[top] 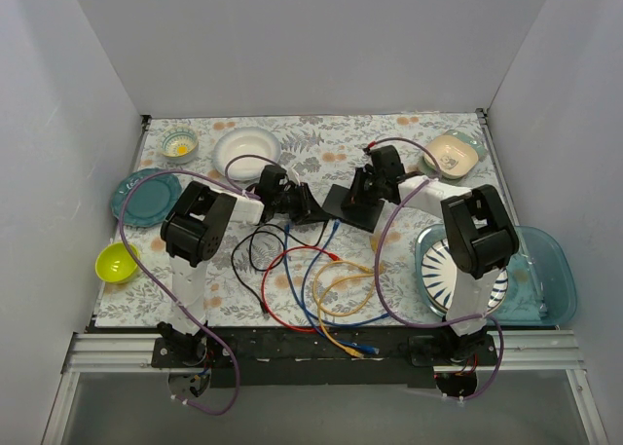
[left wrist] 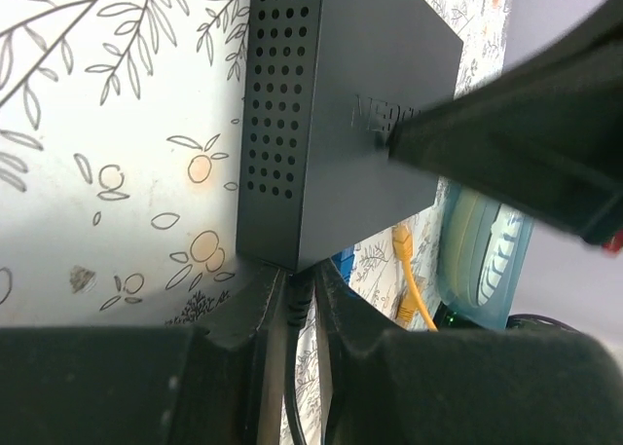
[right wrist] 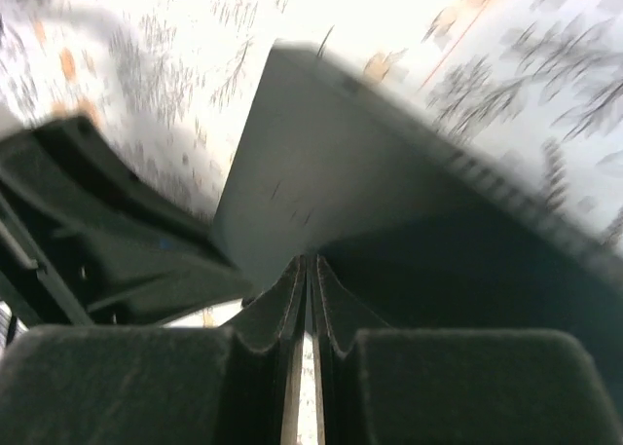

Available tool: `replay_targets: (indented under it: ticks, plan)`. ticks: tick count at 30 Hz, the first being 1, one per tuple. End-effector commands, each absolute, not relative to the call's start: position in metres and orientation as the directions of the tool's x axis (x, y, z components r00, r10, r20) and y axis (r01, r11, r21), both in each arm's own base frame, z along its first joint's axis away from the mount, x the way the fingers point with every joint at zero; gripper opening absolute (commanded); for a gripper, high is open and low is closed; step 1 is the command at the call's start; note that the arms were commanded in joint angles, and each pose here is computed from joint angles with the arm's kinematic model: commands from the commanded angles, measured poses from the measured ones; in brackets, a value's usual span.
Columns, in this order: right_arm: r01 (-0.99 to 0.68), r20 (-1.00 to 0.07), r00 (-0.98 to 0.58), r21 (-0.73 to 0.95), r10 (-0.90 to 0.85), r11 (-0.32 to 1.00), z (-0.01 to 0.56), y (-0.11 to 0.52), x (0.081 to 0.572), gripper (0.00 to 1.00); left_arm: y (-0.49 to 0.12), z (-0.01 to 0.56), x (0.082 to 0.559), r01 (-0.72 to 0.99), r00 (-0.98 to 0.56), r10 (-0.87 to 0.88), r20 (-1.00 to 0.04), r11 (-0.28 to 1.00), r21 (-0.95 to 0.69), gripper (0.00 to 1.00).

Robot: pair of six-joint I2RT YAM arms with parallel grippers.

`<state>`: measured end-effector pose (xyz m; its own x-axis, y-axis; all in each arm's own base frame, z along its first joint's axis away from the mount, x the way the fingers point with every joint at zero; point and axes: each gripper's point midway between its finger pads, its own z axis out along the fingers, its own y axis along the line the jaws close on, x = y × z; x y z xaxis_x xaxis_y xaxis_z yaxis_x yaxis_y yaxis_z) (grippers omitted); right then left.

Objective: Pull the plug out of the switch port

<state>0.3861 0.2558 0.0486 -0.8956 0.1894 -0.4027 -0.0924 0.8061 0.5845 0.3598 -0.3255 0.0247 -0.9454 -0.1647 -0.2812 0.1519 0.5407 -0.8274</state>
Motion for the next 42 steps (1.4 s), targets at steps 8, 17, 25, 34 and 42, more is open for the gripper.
replay_targets:
  ticks: [8,17,25,34,42]
  plan:
    - [-0.271,-0.437,-0.899,0.487,-0.037,0.831,0.05,0.29,0.316,0.14,-0.311,-0.039,0.328,0.028,-0.974,-0.145,-0.171,0.676,-0.736,0.0]
    - [-0.204,-0.408,-0.913,0.407,-0.023,0.89,0.037,0.282,0.344,0.13,-0.306,-0.035,0.322,0.041,-0.974,-0.135,-0.18,0.68,-0.732,0.0]
    - [-0.152,-0.378,-0.926,0.379,0.003,0.913,0.026,0.275,0.363,0.12,-0.303,-0.032,0.309,0.048,-0.979,-0.116,-0.169,0.673,-0.738,0.0]
    - [-0.134,-0.386,-0.922,0.38,0.025,0.915,0.028,0.268,0.369,0.12,-0.288,-0.024,0.288,0.049,-0.977,-0.12,-0.178,0.684,-0.728,0.0]
    - [-0.225,-0.543,-0.835,0.483,0.088,0.846,0.088,0.276,0.372,0.14,-0.25,-0.008,0.312,-0.118,-0.921,-0.332,-0.203,0.735,-0.667,0.0]
